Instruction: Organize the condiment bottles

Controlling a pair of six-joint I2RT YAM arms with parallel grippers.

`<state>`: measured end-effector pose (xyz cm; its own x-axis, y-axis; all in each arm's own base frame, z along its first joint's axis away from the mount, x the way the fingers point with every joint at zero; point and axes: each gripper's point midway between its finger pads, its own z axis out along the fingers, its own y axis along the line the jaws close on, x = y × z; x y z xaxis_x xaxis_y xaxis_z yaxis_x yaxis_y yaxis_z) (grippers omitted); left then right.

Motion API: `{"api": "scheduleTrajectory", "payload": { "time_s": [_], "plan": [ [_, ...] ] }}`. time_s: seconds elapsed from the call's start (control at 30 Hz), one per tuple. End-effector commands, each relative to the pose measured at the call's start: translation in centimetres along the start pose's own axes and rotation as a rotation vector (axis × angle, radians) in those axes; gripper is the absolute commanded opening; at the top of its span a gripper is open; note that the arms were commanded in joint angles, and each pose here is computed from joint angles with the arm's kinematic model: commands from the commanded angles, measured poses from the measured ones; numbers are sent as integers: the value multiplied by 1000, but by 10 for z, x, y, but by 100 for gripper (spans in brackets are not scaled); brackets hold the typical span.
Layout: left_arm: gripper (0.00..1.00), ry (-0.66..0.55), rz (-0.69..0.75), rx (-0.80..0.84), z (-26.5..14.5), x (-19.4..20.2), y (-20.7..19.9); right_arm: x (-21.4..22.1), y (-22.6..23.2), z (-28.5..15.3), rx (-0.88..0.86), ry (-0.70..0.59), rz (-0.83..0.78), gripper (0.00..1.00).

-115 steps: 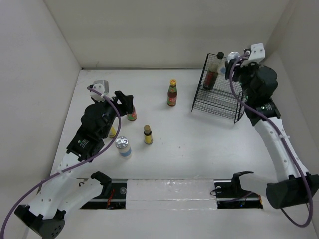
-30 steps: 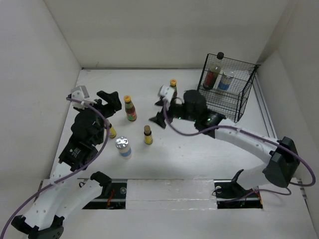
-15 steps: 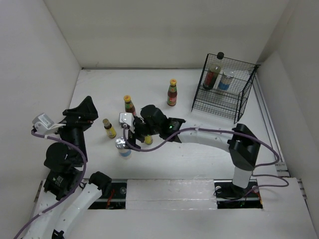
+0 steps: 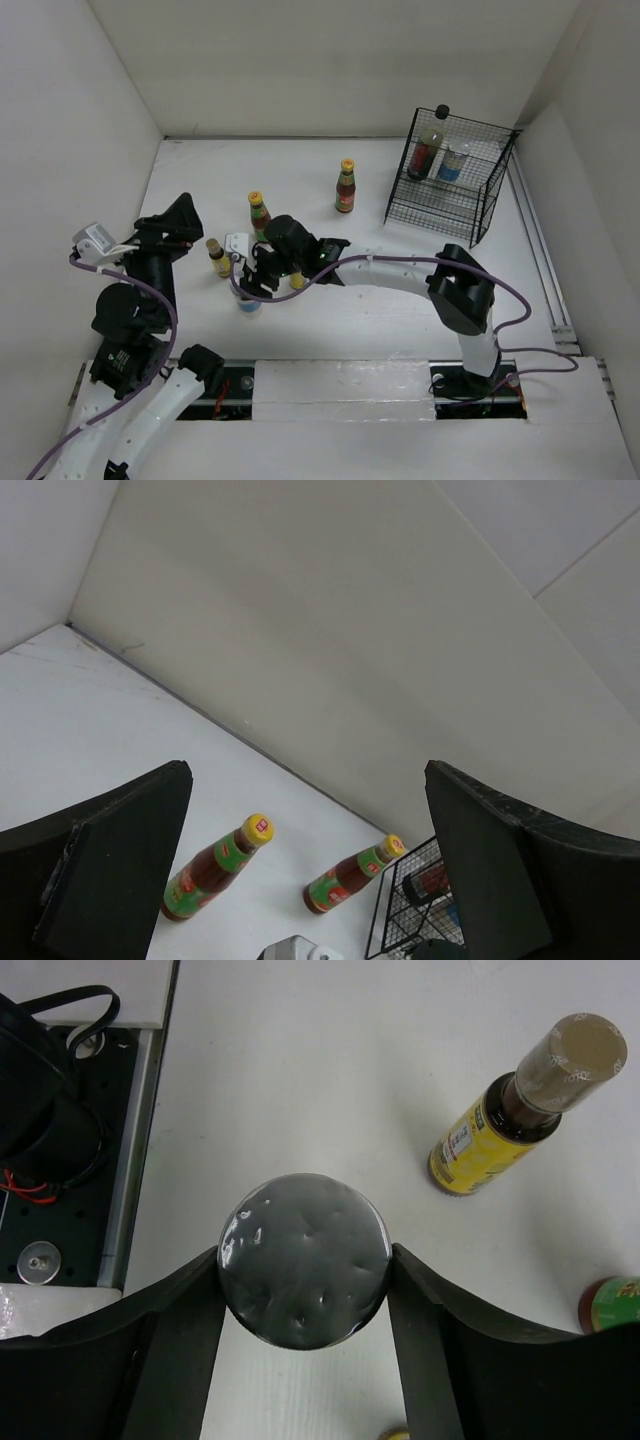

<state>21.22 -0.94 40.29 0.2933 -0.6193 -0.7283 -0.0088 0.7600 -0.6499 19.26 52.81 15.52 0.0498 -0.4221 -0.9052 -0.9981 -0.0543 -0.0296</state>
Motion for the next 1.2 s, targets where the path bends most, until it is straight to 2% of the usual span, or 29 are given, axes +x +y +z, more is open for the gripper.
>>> {"api": "scheduleTrajectory", "payload": {
  "time_s": [0.0, 0.1, 0.17, 0.23, 0.27, 0.3, 0.4, 0.43, 0.53, 0.57, 0.67, 0.77, 0.8, 0.93, 1.0, 1.17],
  "plan": [
    [100, -18, -5, 32, 3, -6, -9, -56, -2, -7, 13, -141, -50, 43],
    [100, -7, 2, 36, 4, -2, -11, -100, -5, -38, 69, -228, -94, 40],
    [100, 6, 18, 41, 7, 4, -11, -161, -4, -84, 131, -358, -155, 38],
    [100, 13, 25, 37, 8, 7, -11, -191, -11, -122, 244, -424, -196, 38],
    [100, 19, 30, 33, 8, 9, -10, -220, -8, -163, 316, -497, -247, 38],
    [100, 27, 31, 43, 9, 10, -13, -230, -25, -193, 452, -519, -241, 38],
    [100, 31, 30, 53, 10, 12, -14, -248, -49, -288, 689, -602, -259, 37],
    [100, 44, 36, 61, 11, 17, -16, -237, -77, -323, 827, -587, -232, 37],
    [100, 63, 41, 79, 12, 22, -20, -215, -101, -405, 1075, -595, -170, 37],
    [100, 68, 41, 87, 11, 22, -21, -193, -122, -438, 1206, -563, -129, 36],
    [100, 90, 54, 90, 14, 30, -23, -155, -141, -526, 1506, -534, -52, 36],
    [100, 97, 54, 102, 15, 31, -26, -125, -155, -566, 1624, -490, 7, 36],
    [100, 97, 54, 102, 15, 31, -26, -119, -159, -594, 1689, -470, 2, 36],
    [100, 118, 66, 102, 16, 37, -26, -95, -184, -626, 1731, -409, 43, 36],
    [100, 111, 61, 106, 16, 35, -28, -65, -211, -630, 1707, -352, 107, 36],
    [100, 113, 66, 94, 17, 38, -24, -41, -233, -642, 1669, -344, 157, 36]
  ]
}}
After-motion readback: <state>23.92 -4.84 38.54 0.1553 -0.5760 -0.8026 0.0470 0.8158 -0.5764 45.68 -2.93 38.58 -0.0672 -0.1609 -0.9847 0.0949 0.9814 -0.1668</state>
